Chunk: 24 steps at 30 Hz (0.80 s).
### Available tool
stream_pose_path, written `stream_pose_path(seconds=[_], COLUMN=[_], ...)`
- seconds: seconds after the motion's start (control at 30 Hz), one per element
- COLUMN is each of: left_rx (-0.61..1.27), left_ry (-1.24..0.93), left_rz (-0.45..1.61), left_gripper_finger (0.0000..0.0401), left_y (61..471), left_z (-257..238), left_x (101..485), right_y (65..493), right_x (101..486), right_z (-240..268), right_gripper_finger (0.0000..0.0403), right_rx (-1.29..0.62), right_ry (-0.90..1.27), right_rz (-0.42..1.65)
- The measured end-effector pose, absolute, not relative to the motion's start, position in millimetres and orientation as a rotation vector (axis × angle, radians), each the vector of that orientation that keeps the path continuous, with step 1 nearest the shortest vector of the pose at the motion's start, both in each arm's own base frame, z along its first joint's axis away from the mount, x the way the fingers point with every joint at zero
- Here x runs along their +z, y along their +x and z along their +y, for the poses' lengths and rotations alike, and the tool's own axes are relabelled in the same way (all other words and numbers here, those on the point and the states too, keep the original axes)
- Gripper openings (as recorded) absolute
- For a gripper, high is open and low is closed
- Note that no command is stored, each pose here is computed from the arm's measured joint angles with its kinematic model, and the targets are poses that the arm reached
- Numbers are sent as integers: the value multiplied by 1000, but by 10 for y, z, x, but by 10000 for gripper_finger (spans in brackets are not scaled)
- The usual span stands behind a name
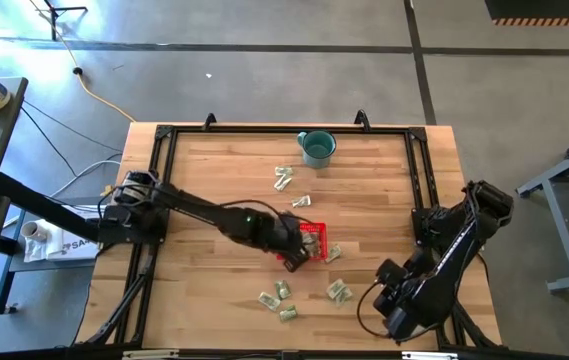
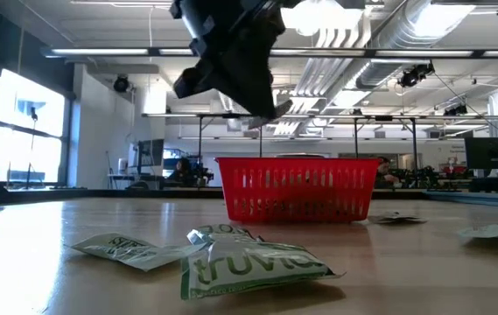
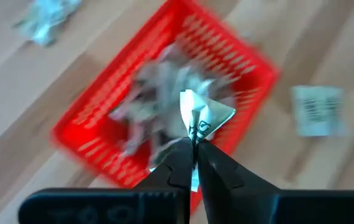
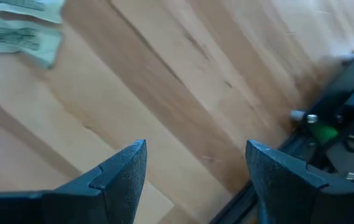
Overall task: Pick and place Stevia / Truvia into bins
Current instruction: Put the green stevia packet into the red bin
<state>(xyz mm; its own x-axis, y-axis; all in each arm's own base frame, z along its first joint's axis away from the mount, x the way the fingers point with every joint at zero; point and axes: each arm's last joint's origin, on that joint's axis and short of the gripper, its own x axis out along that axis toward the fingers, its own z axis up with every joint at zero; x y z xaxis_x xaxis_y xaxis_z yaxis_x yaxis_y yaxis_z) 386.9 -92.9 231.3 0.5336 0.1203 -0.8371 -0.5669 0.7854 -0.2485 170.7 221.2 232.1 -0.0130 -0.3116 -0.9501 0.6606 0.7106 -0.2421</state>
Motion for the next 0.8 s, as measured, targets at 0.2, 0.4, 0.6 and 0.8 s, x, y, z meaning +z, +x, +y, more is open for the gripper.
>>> stream_pose_path(seconds=[0.2, 0.4, 0.6, 0.8], left_rx=[434, 414, 381, 445], left_ry=[-537, -537, -553, -511], left_rz=[937, 945, 1055, 1107], left_gripper_finger=[70, 149, 255, 294], left_y=[3903, 3889, 3758, 3352], left_z=[-882, -949, -1089, -1595], left_x=[2262, 2260, 2260, 2364], right_y=[1819, 2018, 2084, 2139], right_x=[2304, 2063, 1762, 1630], right_z=[2253, 2332, 2337, 2237], right_gripper_finger=[264, 264, 264, 264], right_rx=[-672, -395, -186, -103], right_ry=[319, 352, 327, 210], right_rz=[1310, 1269, 1216, 1190])
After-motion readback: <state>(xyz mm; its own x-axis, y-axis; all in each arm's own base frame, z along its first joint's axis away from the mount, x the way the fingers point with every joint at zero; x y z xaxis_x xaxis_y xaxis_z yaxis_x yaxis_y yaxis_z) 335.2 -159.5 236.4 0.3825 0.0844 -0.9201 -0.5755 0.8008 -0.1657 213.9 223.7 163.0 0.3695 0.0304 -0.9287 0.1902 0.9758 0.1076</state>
